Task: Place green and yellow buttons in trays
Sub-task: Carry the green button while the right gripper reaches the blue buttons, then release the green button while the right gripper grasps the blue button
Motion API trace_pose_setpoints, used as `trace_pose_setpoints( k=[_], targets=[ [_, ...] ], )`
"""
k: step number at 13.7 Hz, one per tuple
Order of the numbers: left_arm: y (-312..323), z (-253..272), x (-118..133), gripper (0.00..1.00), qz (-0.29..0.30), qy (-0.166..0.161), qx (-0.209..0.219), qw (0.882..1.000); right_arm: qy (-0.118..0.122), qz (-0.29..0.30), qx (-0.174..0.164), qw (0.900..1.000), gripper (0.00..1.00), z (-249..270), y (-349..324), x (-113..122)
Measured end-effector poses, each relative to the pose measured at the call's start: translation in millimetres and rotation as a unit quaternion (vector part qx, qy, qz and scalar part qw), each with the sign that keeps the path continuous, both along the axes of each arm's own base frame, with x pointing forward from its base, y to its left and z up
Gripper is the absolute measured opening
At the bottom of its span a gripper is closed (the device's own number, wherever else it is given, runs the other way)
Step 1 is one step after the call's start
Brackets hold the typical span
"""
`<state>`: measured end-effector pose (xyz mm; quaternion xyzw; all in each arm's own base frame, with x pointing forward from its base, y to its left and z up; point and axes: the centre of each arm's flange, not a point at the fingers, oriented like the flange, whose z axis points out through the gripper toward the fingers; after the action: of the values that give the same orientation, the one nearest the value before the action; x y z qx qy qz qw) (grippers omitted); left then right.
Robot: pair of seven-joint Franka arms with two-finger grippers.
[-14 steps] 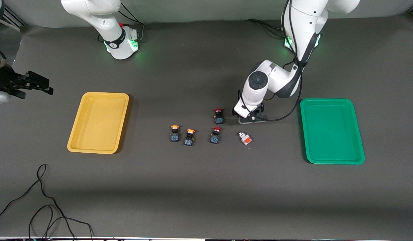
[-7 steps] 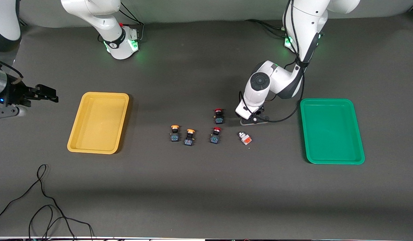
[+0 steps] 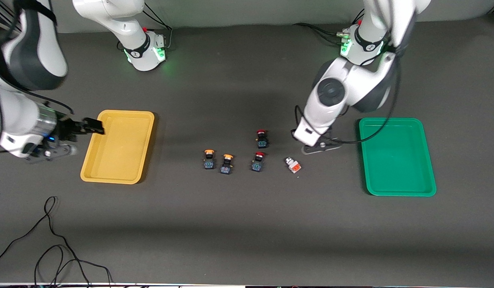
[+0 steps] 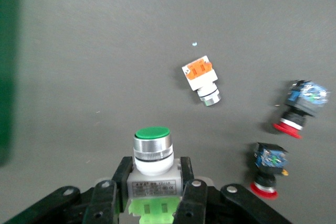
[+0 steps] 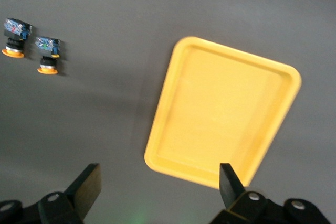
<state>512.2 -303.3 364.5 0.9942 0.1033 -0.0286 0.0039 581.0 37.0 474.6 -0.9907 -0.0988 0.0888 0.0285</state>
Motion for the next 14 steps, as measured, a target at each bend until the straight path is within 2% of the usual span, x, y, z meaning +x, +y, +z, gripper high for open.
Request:
trace_pose_setpoints(
  k=[2,5,7,10,14],
  targets=[
    [45,39,11,0.41,-0.009,0.012,-0.008,1.0,-0.01,-0.007,0.001,1.0,1.0,-26,20,7],
    [158,66,32,0.41,-0.038,0.039,-0.014,0.998,-0.025,-0.055,-0.002,0.998,1.0,-69,69,4],
    [234,69,42,0.41,-0.057,0.047,-0.025,0.997,-0.018,-0.07,-0.003,0.997,1.0,-97,109,-7],
    [300,55,45,0.41,-0.074,0.045,-0.035,0.996,-0.001,-0.079,-0.005,0.997,1.0,-130,147,-18],
    [311,-16,47,0.41,-0.09,0.016,-0.02,0.996,0.011,-0.067,-0.003,0.998,1.0,-169,169,-21]
  ],
)
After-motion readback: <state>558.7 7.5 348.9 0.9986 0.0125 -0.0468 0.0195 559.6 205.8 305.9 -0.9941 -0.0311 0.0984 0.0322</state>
